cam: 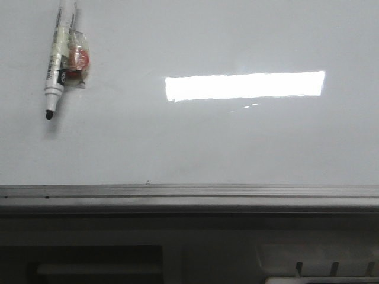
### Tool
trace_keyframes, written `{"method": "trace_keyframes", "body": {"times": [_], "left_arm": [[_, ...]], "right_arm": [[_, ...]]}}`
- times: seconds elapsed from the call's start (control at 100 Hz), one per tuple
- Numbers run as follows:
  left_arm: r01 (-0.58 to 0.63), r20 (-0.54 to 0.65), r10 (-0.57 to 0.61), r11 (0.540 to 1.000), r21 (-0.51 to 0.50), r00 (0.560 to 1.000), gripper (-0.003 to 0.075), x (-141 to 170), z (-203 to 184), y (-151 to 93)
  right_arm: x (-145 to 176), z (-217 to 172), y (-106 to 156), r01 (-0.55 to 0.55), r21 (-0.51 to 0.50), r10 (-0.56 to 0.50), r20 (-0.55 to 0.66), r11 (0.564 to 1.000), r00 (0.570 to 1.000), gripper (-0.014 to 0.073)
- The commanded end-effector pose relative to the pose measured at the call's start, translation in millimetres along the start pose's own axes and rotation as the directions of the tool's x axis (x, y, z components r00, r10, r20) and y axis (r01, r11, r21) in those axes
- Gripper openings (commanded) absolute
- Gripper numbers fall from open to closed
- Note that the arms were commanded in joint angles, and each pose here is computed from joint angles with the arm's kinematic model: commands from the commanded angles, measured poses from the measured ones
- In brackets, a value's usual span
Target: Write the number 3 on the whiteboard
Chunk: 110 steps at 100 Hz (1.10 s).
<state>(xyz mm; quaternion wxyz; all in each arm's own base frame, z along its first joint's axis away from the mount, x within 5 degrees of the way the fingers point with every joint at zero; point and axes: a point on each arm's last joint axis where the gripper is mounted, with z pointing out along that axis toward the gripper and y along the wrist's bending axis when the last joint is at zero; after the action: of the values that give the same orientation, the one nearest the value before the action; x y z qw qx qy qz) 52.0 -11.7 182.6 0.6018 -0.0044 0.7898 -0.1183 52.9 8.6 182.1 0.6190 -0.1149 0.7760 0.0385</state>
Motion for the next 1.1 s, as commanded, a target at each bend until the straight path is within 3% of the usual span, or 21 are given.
{"method": "trace_keyframes", "body": {"times": [0.0, 0.93, 1.03, 1.09], "left_arm": [[0.004, 0.065, -0.005, 1.0, 0.004, 0.998, -0.0021, -2, -1, 0], [0.004, 0.067, -0.005, 1.0, 0.004, 0.998, -0.0021, -2, -1, 0], [-0.052, 0.07, 0.053, 0.999, -0.013, 0.996, -0.0021, -3, -1, 2], [-0.009, 0.083, 0.009, 1.0, 0.002, 0.997, -0.0021, -4, -1, 0]], "right_arm": [[7, 2, 0, 0.004, 0.006, -0.004, 0.003, 1.0, 1.0, -0.0061], [8, 2, -1, 0.035, 0.017, -0.035, -0.006, 0.999, 0.999, -0.0061], [2, 2, 0, 0.065, 0.018, -0.066, 0.059, 0.998, 0.996, -0.0061], [-7, 1, 2, 0.042, -0.003, -0.041, 0.157, 0.999, 0.987, -0.0061]]}}
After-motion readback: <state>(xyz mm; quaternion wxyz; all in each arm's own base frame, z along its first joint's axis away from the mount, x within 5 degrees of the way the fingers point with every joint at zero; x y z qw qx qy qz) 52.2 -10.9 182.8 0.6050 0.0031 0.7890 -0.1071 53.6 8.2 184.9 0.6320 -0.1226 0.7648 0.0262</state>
